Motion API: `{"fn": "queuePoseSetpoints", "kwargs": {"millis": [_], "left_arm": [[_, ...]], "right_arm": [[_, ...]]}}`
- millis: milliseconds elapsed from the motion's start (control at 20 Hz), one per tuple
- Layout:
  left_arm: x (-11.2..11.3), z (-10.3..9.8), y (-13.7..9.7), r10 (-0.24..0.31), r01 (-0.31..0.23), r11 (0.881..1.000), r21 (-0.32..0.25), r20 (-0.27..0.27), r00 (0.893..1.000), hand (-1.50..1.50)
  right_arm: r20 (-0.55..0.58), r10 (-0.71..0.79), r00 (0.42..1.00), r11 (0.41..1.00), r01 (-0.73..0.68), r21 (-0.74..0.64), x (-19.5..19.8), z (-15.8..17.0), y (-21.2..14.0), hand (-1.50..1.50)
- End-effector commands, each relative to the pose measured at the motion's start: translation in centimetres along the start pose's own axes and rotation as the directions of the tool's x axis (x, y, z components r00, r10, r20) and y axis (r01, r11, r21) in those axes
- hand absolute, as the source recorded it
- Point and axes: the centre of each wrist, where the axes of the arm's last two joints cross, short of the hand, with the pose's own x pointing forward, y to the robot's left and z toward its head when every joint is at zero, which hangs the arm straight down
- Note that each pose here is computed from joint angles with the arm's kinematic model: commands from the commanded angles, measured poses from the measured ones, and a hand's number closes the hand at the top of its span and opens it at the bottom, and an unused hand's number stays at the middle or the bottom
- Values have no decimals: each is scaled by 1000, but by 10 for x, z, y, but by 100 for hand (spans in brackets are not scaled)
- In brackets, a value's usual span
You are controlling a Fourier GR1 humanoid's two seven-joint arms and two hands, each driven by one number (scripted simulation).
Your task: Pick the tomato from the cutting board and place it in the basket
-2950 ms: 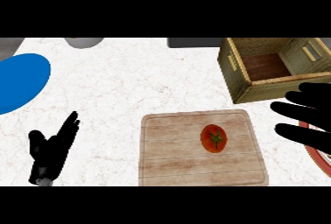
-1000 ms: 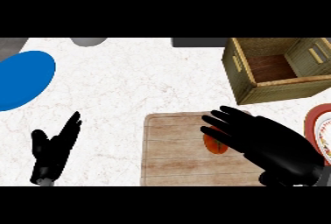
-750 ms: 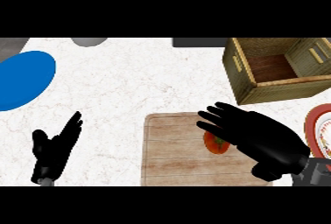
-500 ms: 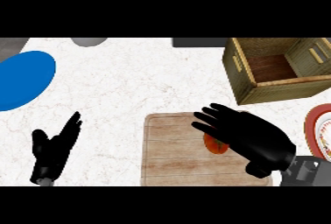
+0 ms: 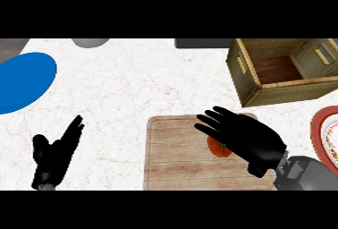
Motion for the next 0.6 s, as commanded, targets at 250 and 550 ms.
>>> {"fn": "queuePoseSetpoints", "kwargs": {"millis": [250,550], "left_arm": [[-27,-2,6,-11,14,1000,18,-164,986,0],[-27,6,-4,-12,15,1000,15,-167,986,0]], "right_arm": [[10,-7,1000,1000,7,-8,6,-21,37,-150],[2,0,1000,1000,0,-9,-9,-24,46,-150]]}}
